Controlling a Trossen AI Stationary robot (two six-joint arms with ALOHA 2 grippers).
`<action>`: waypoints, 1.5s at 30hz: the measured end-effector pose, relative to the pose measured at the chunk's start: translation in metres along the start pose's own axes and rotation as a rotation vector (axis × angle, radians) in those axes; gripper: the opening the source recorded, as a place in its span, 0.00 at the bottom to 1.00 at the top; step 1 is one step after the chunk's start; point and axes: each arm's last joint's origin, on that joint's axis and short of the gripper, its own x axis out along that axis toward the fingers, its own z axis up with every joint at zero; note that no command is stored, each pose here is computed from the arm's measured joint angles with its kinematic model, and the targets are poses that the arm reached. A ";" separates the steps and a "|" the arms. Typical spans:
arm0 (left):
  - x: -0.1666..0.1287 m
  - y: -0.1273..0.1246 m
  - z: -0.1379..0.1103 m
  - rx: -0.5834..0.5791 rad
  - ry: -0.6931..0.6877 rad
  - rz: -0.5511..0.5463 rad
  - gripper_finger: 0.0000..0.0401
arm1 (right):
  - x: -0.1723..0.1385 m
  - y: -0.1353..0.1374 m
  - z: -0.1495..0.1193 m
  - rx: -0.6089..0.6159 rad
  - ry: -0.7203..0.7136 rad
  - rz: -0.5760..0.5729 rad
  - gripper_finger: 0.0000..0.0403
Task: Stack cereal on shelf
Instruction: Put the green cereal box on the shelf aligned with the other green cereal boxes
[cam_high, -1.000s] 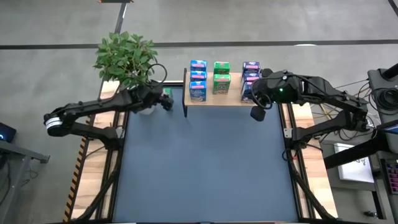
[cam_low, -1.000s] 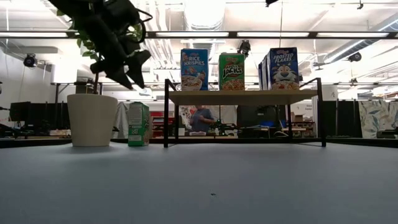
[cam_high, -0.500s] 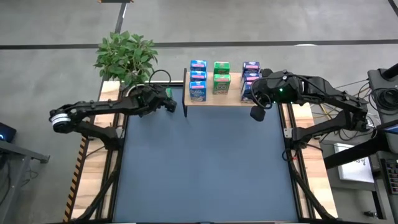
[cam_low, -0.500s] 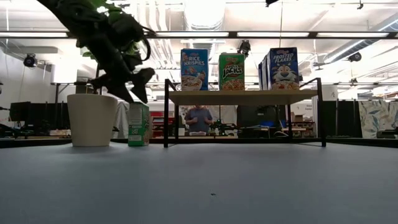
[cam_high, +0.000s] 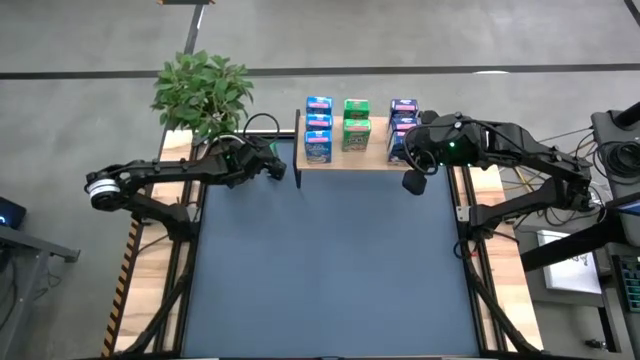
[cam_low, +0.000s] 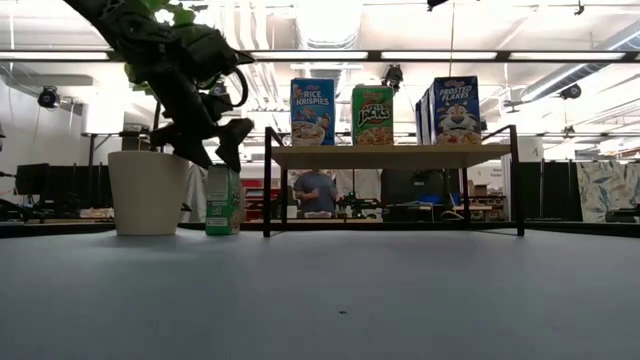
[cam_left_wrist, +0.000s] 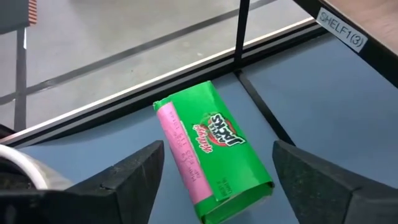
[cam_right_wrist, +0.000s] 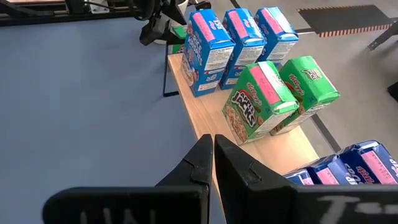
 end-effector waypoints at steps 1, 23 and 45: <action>0.000 0.000 0.000 0.000 -0.001 0.003 0.70 | 0.000 0.000 0.000 0.000 0.000 0.000 0.02; -0.004 -0.005 -0.007 -0.007 0.037 -0.029 0.41 | 0.000 0.000 0.000 0.003 0.001 0.001 0.02; -0.073 -0.001 -0.011 0.017 0.011 -0.184 0.34 | 0.003 0.001 -0.002 -0.003 0.013 0.006 0.02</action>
